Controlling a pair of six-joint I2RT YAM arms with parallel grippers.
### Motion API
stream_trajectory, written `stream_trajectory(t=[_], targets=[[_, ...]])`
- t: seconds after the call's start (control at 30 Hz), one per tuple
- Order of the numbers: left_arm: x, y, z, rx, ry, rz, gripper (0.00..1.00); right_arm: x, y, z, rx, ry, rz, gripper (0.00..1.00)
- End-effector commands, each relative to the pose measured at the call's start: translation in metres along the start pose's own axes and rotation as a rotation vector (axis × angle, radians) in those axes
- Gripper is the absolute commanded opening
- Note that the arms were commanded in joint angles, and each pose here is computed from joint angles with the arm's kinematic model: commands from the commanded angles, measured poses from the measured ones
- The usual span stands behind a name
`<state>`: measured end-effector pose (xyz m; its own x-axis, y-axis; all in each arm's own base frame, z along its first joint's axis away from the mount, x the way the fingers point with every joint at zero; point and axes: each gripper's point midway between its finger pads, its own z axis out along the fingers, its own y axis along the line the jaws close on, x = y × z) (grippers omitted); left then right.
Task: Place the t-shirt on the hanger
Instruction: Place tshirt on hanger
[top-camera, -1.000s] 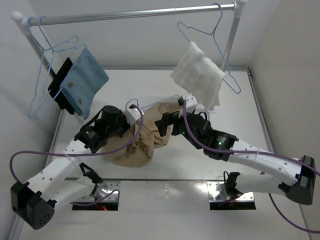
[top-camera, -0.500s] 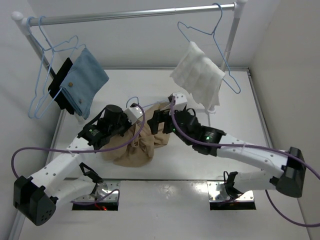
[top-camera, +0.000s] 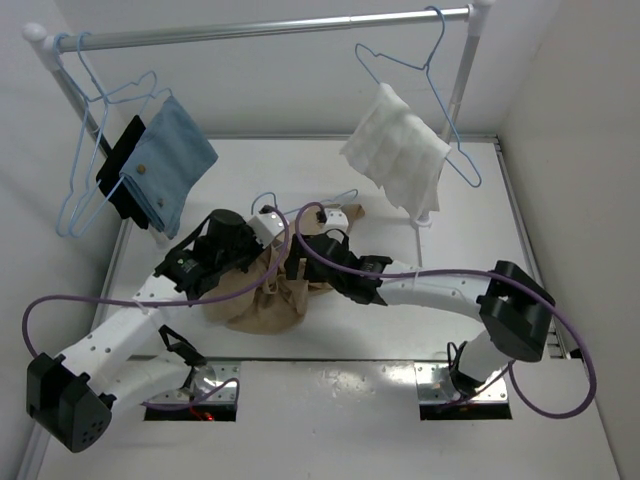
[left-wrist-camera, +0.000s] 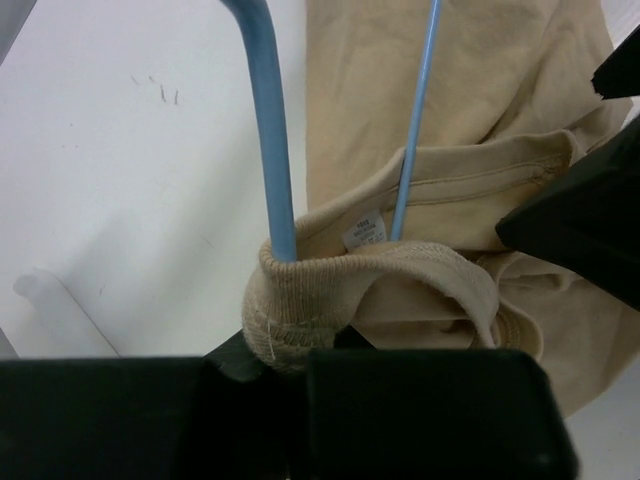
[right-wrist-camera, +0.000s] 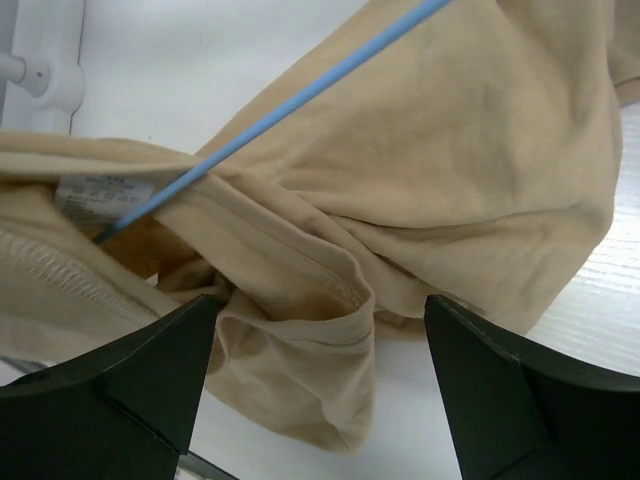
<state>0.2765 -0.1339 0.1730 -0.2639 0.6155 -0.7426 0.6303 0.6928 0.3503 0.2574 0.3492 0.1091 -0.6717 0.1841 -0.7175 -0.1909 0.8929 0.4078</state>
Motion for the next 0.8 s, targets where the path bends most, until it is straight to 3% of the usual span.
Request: stream_trajectory(t=[0.0,0.27,0.33,0.37,0.43,0.47,0.63,0.77], targets=[[-0.017,0.007,-0.007,-0.032,-0.075,-0.025,0.0,-0.018,0.02,0.009,-0.044,-0.065,0.111,0.84],[-0.019,0.008,-0.009,-0.036,-0.084,-0.025,0.0,0.027,0.014,0.033,-0.047,0.076,0.123,0.72],[-0.021,0.009,-0.011,-0.04,-0.094,-0.026,0.0,0.032,0.007,0.036,-0.032,0.092,0.134,0.54],[-0.021,0.009,-0.011,-0.04,-0.094,-0.026,0.0,0.032,0.007,0.036,-0.032,0.092,0.135,0.38],[-0.02,0.008,-0.015,-0.044,-0.105,-0.038,0.0,0.032,-0.003,0.037,0.003,0.095,0.13,0.19],[-0.02,0.008,-0.015,-0.044,-0.105,-0.038,0.0,0.031,-0.004,0.037,0.01,0.087,0.129,0.02],[-0.018,0.007,-0.015,-0.044,-0.106,-0.048,0.0,0.045,-0.041,0.025,0.075,0.099,0.194,0.0],[-0.022,0.012,-0.025,-0.045,-0.131,-0.061,0.0,0.028,-0.09,-0.001,0.181,-0.018,0.276,0.0]])
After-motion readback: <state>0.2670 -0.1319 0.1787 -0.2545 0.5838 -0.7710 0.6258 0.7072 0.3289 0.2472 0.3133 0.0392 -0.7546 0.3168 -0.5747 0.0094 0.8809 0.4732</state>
